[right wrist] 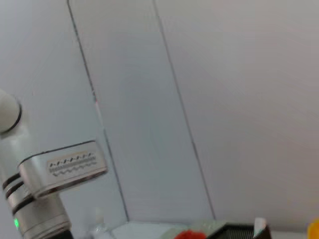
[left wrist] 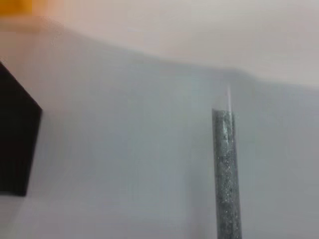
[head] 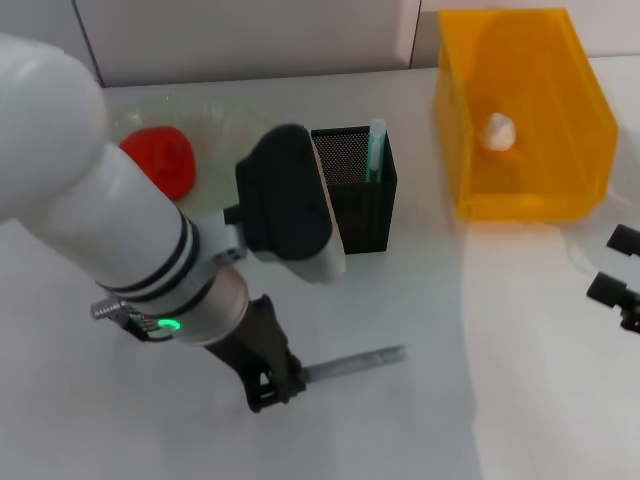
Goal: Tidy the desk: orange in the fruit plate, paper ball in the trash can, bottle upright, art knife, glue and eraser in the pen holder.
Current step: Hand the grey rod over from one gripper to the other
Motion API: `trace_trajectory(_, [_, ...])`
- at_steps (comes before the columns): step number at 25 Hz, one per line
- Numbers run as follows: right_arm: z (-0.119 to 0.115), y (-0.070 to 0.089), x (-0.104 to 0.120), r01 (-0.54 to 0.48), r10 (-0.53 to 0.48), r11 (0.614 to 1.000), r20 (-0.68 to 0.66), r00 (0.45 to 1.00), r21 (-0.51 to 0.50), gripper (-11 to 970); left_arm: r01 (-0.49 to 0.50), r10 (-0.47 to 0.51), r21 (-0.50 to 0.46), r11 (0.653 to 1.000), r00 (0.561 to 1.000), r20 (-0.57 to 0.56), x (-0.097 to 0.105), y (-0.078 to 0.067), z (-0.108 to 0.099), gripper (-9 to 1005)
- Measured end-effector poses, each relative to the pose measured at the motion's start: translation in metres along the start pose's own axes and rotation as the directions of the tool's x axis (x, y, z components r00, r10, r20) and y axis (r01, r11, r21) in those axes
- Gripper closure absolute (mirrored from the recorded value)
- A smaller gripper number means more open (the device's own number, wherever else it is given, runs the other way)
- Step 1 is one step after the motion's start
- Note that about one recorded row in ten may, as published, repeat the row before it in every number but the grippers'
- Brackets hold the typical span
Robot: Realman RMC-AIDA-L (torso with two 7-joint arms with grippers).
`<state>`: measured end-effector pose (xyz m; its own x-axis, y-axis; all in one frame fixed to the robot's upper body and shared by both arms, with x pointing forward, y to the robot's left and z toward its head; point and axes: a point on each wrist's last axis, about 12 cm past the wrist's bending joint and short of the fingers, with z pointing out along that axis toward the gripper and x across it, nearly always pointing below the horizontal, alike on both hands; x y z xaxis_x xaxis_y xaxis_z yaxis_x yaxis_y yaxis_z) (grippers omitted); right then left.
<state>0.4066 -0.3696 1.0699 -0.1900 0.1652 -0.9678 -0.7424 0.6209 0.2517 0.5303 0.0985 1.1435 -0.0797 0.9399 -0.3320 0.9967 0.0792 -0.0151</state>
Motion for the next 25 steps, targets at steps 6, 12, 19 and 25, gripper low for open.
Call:
trace_trajectory(6, [0.004, 0.009, -0.002, -0.007, 0.015, 0.998, 0.149, 0.989, -0.056, 175, 0.071, -0.054, -0.033, 0.997, 0.933, 0.355, 0.010, 0.008, -0.032, 849])
trace_trajectory(12, [0.018, 0.016, -0.001, -0.009, 0.033, 0.992, 0.195, 0.980, -0.123, 175, 0.058, 0.018, -0.121, 0.991, 0.837, 0.547, 0.022, 0.000, -0.033, 850])
trace_trajectory(19, [0.030, 0.018, 0.001, -0.012, 0.050, 0.987, 0.229, 0.972, -0.162, 175, 0.034, 0.129, -0.201, 0.979, 0.661, 0.740, 0.038, -0.016, -0.030, 850])
trace_trajectory(25, [0.043, 0.020, -0.001, -0.001, 0.055, 0.978, 0.256, 0.965, -0.207, 175, 0.008, 0.148, -0.194, 0.981, 0.615, 0.774, 0.045, -0.020, -0.015, 849])
